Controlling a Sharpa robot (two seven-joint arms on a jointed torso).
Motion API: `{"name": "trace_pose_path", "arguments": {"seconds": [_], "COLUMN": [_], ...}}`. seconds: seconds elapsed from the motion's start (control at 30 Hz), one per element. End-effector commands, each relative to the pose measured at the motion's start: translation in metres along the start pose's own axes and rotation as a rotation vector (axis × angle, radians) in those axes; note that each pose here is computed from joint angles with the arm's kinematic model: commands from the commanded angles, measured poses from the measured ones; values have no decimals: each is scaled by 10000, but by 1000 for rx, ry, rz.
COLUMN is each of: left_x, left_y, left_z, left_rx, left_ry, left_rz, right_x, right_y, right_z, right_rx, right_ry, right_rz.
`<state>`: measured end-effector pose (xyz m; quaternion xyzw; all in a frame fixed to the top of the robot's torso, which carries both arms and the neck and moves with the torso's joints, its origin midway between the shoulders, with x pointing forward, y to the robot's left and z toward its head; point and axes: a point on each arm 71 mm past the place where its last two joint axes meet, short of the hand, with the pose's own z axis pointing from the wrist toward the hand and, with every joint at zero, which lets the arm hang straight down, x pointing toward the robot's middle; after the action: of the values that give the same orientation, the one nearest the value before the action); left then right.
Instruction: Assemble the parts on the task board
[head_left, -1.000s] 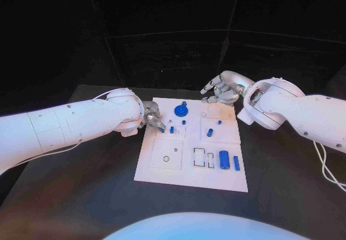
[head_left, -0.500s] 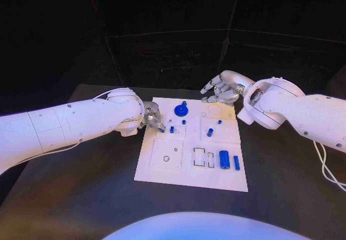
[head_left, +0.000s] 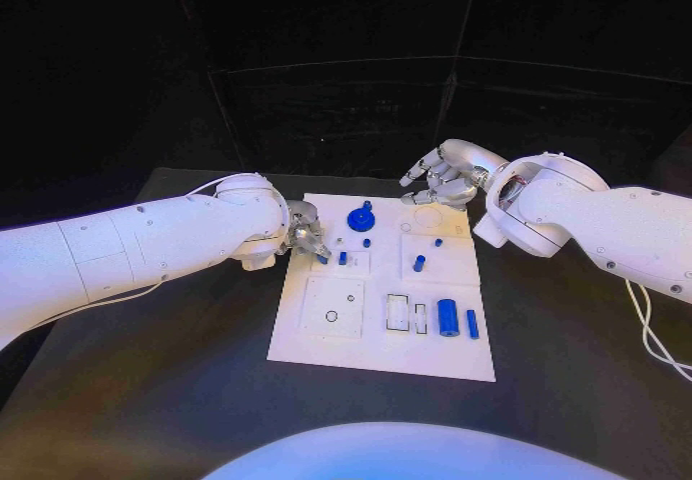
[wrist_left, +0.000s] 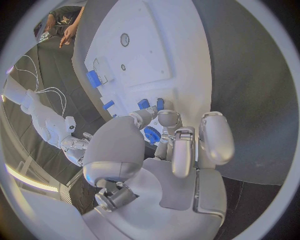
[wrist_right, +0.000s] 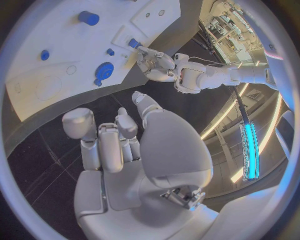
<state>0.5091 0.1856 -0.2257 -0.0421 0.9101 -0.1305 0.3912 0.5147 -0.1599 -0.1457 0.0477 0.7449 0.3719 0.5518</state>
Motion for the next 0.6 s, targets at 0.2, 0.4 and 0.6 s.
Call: {"name": "trace_pose_path", "arguments": {"seconds": [0.2, 0.4, 0.6], "left_x": [34, 20, 8], "left_y": [0, 12, 18], "left_z": [28, 42, 52], "left_rx": [-13, -25, -32], "left_ry": [29, 22, 14], "left_rz": [9, 3, -3], "right_x": [-6, -5, 0], "right_y": [15, 16, 23], "right_z": [2, 3, 11], "right_rx": [-8, -8, -9], "right_ry": [2, 2, 2], "right_rz": [1, 1, 2]}}
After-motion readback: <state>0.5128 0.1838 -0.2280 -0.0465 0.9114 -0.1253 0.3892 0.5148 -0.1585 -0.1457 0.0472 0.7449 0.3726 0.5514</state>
